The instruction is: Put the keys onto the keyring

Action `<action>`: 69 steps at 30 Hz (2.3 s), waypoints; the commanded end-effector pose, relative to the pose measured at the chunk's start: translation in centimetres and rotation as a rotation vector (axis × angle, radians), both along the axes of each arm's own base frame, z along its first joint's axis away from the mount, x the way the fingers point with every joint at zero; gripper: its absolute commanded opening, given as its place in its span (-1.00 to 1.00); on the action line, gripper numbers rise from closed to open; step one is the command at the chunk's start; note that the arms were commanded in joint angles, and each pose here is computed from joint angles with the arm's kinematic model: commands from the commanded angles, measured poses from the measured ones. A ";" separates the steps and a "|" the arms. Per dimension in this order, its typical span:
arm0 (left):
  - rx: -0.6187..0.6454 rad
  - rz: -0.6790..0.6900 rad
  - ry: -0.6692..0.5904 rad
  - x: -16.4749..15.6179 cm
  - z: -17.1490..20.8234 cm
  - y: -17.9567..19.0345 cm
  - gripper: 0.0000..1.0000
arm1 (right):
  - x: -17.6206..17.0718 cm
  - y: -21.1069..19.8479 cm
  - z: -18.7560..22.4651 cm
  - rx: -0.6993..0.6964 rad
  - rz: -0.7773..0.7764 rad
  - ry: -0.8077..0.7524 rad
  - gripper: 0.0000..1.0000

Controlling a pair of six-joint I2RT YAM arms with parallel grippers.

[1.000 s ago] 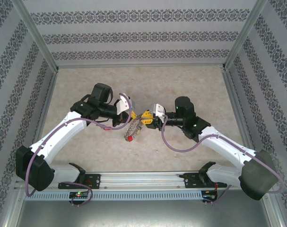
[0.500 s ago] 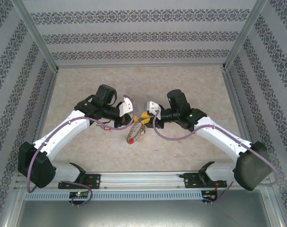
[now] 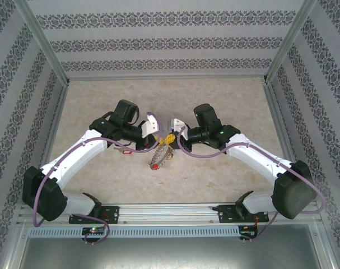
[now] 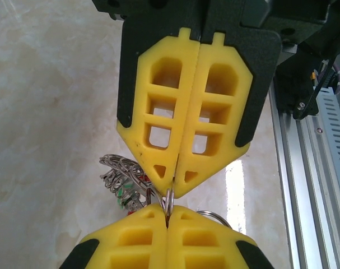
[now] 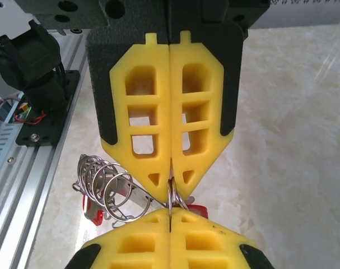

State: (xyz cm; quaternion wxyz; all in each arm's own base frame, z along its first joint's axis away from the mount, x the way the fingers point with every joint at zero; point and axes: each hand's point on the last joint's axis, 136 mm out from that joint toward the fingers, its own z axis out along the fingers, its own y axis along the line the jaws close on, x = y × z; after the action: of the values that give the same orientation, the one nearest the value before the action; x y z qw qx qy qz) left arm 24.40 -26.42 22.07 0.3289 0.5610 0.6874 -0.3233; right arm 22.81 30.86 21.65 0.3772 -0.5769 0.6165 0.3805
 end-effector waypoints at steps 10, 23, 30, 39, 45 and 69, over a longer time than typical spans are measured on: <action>-0.073 0.038 -0.026 0.9 2.2 -0.9 -0.91 | 2.1 0.4 3.4 0.271 -0.166 0.001 -1.00; -0.109 0.105 0.004 1.9 2.7 0.1 -0.70 | 2.8 -1.3 6.3 0.457 -0.285 -0.094 -1.00; -0.151 0.133 0.001 1.7 3.0 0.7 -0.46 | 3.0 -1.7 6.3 0.481 -0.316 -0.131 -1.00; -0.252 0.131 0.008 2.0 4.2 -0.1 -0.44 | 2.7 -1.3 8.3 0.595 -0.313 -0.164 -1.00; -0.321 0.199 -0.019 2.0 5.8 0.5 -0.43 | 3.0 -1.1 8.4 0.640 -0.336 -0.171 -1.00; -0.271 0.753 0.843 7.8 4.2 0.7 -0.02 | 4.1 -0.9 6.8 0.517 -0.373 -0.246 -1.00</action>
State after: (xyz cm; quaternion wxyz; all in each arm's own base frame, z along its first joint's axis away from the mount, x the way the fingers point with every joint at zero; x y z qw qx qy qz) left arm 34.50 -25.48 26.66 0.2975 0.1263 0.8493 -0.4175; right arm 26.47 29.99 25.85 0.6051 -0.3830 0.5718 0.4003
